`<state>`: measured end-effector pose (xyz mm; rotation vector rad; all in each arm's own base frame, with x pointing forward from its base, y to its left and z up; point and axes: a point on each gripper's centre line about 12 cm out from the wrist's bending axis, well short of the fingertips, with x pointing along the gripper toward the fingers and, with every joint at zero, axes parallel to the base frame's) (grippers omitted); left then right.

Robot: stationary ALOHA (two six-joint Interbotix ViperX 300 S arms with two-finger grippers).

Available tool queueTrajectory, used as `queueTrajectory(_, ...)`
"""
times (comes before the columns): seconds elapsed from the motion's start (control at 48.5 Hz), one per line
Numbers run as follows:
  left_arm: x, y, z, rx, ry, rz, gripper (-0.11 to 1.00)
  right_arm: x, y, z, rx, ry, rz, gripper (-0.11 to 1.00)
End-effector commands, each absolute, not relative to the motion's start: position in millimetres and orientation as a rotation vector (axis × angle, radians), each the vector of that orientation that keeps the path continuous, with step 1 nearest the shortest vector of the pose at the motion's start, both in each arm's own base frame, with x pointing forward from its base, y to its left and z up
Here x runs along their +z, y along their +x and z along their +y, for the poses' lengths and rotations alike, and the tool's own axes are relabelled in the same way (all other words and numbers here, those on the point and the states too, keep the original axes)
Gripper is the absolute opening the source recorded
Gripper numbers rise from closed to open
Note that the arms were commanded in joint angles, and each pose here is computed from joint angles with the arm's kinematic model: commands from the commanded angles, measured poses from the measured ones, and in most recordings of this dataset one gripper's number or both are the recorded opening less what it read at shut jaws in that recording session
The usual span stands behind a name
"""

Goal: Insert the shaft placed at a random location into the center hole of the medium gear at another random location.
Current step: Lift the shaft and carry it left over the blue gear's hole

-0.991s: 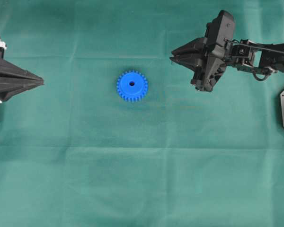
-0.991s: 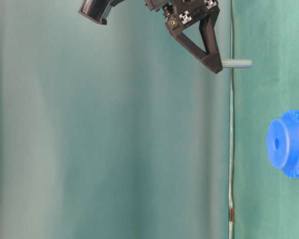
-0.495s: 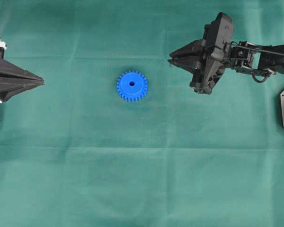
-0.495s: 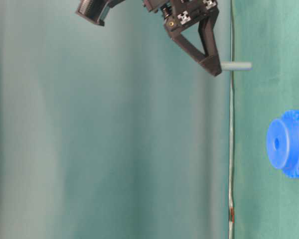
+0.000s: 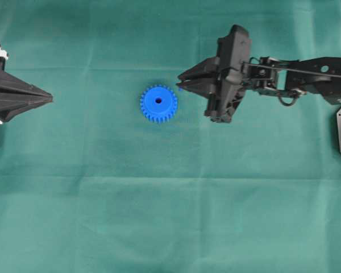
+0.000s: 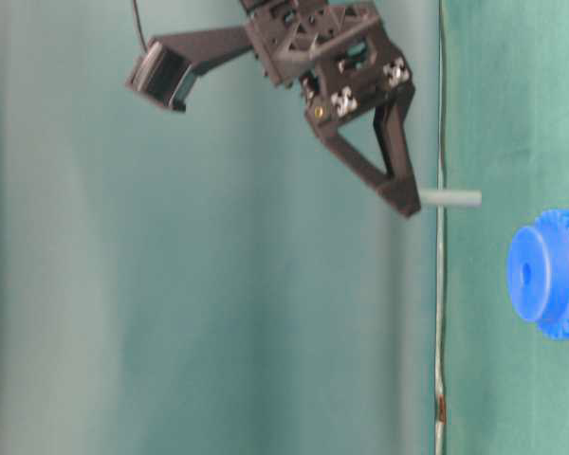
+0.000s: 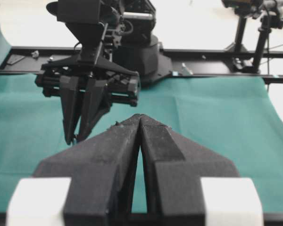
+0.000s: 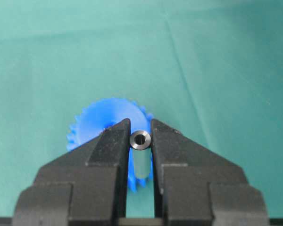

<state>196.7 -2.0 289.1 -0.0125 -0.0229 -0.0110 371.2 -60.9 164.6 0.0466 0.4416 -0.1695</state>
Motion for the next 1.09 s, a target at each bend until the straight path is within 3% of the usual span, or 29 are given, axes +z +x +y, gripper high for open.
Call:
queueTrajectory(0.0, 297.0, 199.0, -2.7, -0.015, -0.011, -0.041, 0.0, 179.3, 385.3, -58.4, -0.16, 0.05, 0.401, 0.13)
queueTrajectory(0.351, 297.0, 199.0, -2.4, -0.013, -0.011, -0.041, 0.0, 182.3, 413.4, -50.9, -0.132, 0.044, 0.391, 0.13)
queueTrajectory(1.073, 297.0, 199.0, -2.4, -0.013, -0.01, -0.041, 0.0, 176.1, 417.2, -50.1, -0.13, 0.046, 0.405, 0.13)
